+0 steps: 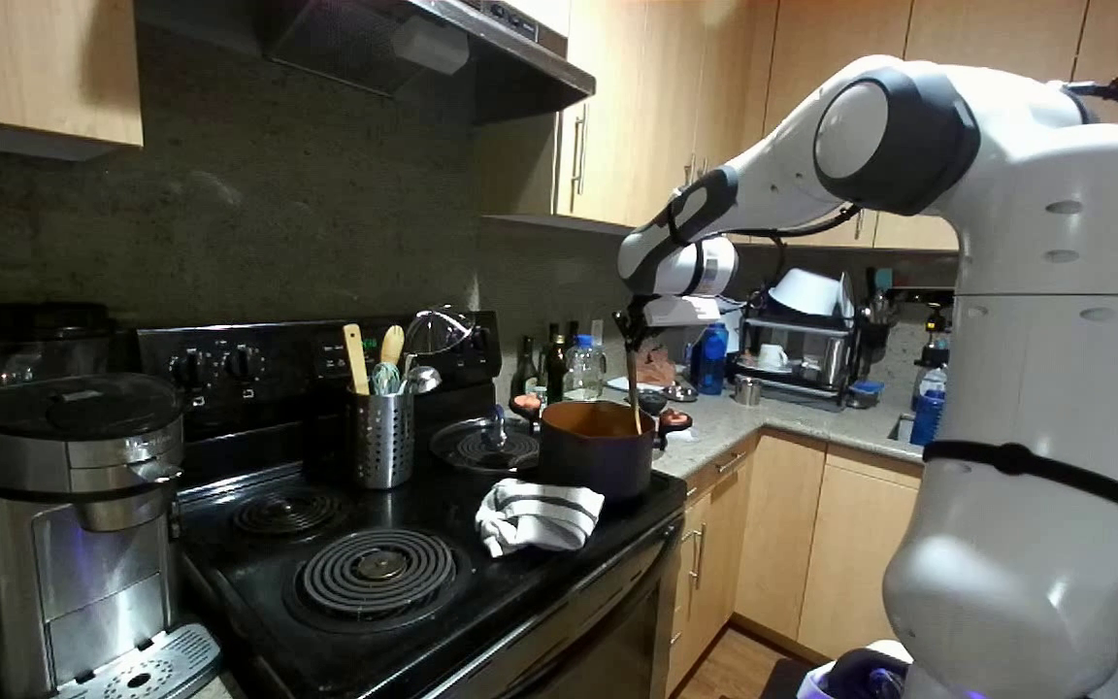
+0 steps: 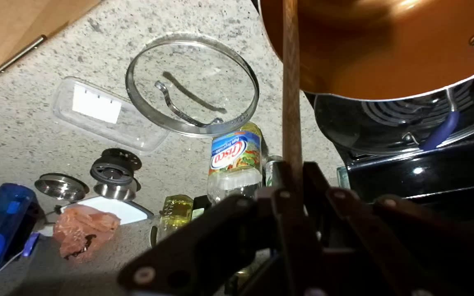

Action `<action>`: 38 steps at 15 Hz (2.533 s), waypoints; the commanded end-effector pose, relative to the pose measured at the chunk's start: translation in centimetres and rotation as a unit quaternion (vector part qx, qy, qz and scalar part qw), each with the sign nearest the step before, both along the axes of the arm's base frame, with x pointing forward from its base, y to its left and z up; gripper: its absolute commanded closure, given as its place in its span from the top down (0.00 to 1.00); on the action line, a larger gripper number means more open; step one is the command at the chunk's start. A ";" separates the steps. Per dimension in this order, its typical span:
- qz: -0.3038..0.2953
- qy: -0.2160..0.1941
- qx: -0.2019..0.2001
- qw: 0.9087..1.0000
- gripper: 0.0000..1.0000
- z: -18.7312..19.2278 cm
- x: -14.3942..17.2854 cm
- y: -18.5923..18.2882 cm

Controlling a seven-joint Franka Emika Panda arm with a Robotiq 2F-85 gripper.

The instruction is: Stir the contents in the grey pot on the stove

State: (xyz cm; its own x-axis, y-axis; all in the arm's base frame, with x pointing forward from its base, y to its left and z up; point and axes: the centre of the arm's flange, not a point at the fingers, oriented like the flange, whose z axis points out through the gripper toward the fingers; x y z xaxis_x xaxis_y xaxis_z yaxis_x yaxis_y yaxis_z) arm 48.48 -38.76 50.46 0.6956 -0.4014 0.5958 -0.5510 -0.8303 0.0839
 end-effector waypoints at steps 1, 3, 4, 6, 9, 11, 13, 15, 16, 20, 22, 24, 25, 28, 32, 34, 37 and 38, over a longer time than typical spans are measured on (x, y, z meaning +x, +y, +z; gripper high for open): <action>0.028 -0.002 -0.012 1.000 0.03 0.2 -2.1 3.3; 0.040 -0.003 -0.011 0.999 0.03 0.4 -2.0 4.8; 0.047 -0.004 -0.011 0.999 0.03 0.5 -1.9 5.6; 0.060 -0.008 -0.012 0.998 0.03 0.7 -1.6 7.1; 0.078 -0.015 -0.010 0.997 0.03 1.2 -1.1 9.0; 0.086 -0.009 0.005 0.996 0.03 1.0 -0.2 9.7; 0.086 -0.009 0.004 0.996 0.03 0.7 0.8 10.1; 0.086 -0.009 0.005 0.996 0.03 0.3 1.6 10.4; 0.086 -0.007 0.008 0.996 0.03 0.2 2.0 10.4; 0.080 -0.008 0.014 0.997 0.03 -0.3 3.5 11.0; 0.075 -0.012 0.016 0.997 0.03 -0.2 4.3 11.3; 0.070 -0.017 0.020 0.997 0.03 0.0 5.0 11.6; 0.068 -0.019 0.020 0.997 0.03 0.2 5.3 11.7; 0.061 -0.027 0.022 0.998 0.03 0.5 6.1 11.7; 0.049 -0.031 0.028 0.998 0.03 0.1 6.5 11.4; 0.045 -0.033 0.031 0.998 0.03 0.0 6.8 11.3; 0.033 -0.045 0.035 0.998 0.03 0.1 7.5 11.4; 0.025 -0.051 0.038 0.998 0.03 0.1 7.8 11.3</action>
